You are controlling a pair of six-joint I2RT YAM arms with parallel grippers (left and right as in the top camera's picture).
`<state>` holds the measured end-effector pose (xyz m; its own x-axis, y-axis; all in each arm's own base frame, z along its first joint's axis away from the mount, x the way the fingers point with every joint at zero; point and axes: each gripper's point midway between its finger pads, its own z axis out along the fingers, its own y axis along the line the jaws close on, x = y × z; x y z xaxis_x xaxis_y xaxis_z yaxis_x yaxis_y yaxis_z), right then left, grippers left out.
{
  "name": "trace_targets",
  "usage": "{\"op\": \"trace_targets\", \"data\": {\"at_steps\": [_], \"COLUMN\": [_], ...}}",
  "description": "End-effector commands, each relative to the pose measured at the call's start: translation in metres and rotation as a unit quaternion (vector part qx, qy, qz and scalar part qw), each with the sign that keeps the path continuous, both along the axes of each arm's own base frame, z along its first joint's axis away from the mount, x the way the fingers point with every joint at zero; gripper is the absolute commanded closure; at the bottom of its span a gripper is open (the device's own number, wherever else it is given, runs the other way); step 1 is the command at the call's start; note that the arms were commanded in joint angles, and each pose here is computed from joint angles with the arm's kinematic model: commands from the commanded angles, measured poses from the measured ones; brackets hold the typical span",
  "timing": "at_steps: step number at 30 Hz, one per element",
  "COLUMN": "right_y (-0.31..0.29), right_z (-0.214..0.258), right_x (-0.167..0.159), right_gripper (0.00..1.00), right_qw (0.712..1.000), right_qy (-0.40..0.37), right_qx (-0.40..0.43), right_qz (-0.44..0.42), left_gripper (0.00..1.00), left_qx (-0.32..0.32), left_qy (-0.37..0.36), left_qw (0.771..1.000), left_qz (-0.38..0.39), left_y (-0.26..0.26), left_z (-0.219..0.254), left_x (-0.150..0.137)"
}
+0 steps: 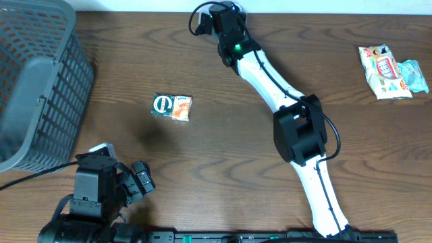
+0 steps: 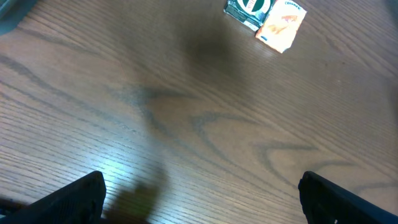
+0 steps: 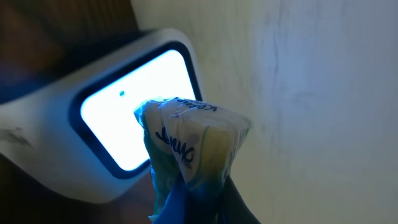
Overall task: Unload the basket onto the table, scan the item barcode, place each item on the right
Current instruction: 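Carry the teal pack up to the scanner face, then carry the teal pack right and lower it beside the snack bag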
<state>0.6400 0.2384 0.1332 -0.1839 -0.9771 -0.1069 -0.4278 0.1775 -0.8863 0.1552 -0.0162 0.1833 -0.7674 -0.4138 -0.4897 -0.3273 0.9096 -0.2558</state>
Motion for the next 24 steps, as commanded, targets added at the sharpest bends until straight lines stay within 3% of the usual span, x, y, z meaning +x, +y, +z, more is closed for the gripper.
{"op": "trace_targets", "data": {"at_steps": [1,7,10,16,20,24], "right_y": [-0.017,-0.056,-0.1,-0.19,-0.269,-0.333], "right_z": [0.019,0.057,0.087,0.086,0.064,0.044], "right_x": [0.004,0.011,0.011,-0.011,-0.035,-0.064], "right_gripper": [0.99,0.99,0.99,0.99,0.99,0.99], "right_qw": [0.999,0.986,0.959,0.923,0.879,0.817], "right_qy": [-0.026,-0.081,-0.125,-0.057,-0.024,-0.014], "right_qx": [-0.017,0.072,0.148,0.237,0.259,0.287], "right_qz": [-0.037,-0.124,-0.208,-0.298,-0.4,-0.499], "left_gripper": [0.02,0.02,0.02,0.02,0.02,0.02], "left_qx": [0.004,0.004,0.004,0.004,0.004,0.004], "left_qy": [-0.001,-0.001,-0.001,-0.001,-0.001,0.0], "left_qw": [1.0,1.0,1.0,1.0,1.0,1.0], "left_qz": [0.003,0.003,0.003,0.003,0.003,0.003], "left_y": [0.002,0.002,0.002,0.002,0.002,0.002], "left_z": [0.0,0.0,0.0,0.0,0.0,0.0], "left_x": [-0.001,-0.001,-0.001,-0.001,-0.001,-0.001]}}
